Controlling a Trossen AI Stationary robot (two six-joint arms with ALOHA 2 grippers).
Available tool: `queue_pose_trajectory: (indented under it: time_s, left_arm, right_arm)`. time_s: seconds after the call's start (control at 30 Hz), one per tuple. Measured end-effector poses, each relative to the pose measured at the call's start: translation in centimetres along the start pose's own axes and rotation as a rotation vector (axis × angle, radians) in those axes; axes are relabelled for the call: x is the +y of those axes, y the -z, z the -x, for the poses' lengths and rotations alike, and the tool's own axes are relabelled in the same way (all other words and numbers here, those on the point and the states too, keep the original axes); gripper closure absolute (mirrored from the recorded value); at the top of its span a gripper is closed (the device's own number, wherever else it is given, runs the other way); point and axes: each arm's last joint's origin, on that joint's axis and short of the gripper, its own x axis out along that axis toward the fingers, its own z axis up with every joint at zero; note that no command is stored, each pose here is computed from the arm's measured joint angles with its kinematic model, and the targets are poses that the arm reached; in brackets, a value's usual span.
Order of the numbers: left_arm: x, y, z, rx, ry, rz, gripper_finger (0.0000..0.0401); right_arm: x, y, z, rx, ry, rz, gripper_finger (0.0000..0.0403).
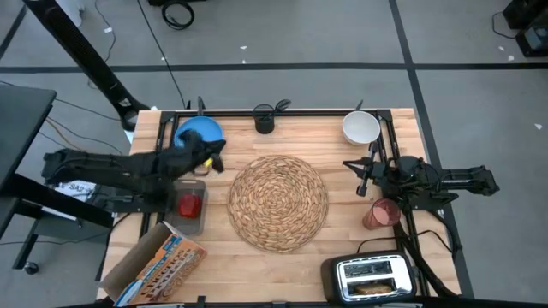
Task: Arrange a breakfast setting
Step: Put the blue plate on the brown placemat
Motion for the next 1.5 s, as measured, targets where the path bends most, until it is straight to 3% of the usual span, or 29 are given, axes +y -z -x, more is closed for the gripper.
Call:
queue_pose_trajectory:
  time_s: [0.17,0.3,0.37,0.53,0.63,0.8,1.23,1.37,1.5]
  left_arm:
    - [1.1,-1.4,-2.9,0.262,-0.128,-0.03,0.0373]
    - [2.3,-0.7,-4.9,0.411,-0.147,-0.034,0.0336]
    - [3.0,-0.2,-5.8,0.463,-0.196,-0.037,0.0306]
    - [5.3,1.2,-7.8,0.606,-0.343,-0.031,0.0234]
    - [6.3,1.7,-9.1,0.655,-0.371,-0.014,0.0219]
    - [8.4,2.8,-11.0,0.76,-0.422,-0.019,0.0216]
    - [10.5,5.8,-13.4,0.908,-0.527,-0.157,0.024]
    - [10.7,6.3,-13.7,0.926,-0.545,-0.176,0.0259]
    - [10.8,6.4,-13.7,0.925,-0.556,-0.196,0.0304]
  right_arm:
    - [-0.1,-0.3,0.0,-0.045,-0.015,-0.016,0.0393]
    - [-0.2,-1.6,0.2,-0.21,-0.115,-0.209,0.0393]
    - [-0.6,-2.2,0.3,-0.268,-0.112,-0.397,0.0393]
    - [-1.6,-3.0,0.6,-0.371,-0.039,-1.106,0.0393]
    - [-1.9,-3.2,0.7,-0.408,-0.039,-1.279,0.0393]
    - [-2.2,-3.5,0.9,-0.457,-0.025,-1.366,0.0393]
    - [-1.7,-2.7,0.5,-0.348,0.006,-1.276,0.0393]
    - [-1.7,-2.7,0.5,-0.348,0.009,-1.266,0.0393]
    - [-1.7,-2.7,0.5,-0.349,0.009,-1.265,0.0393]
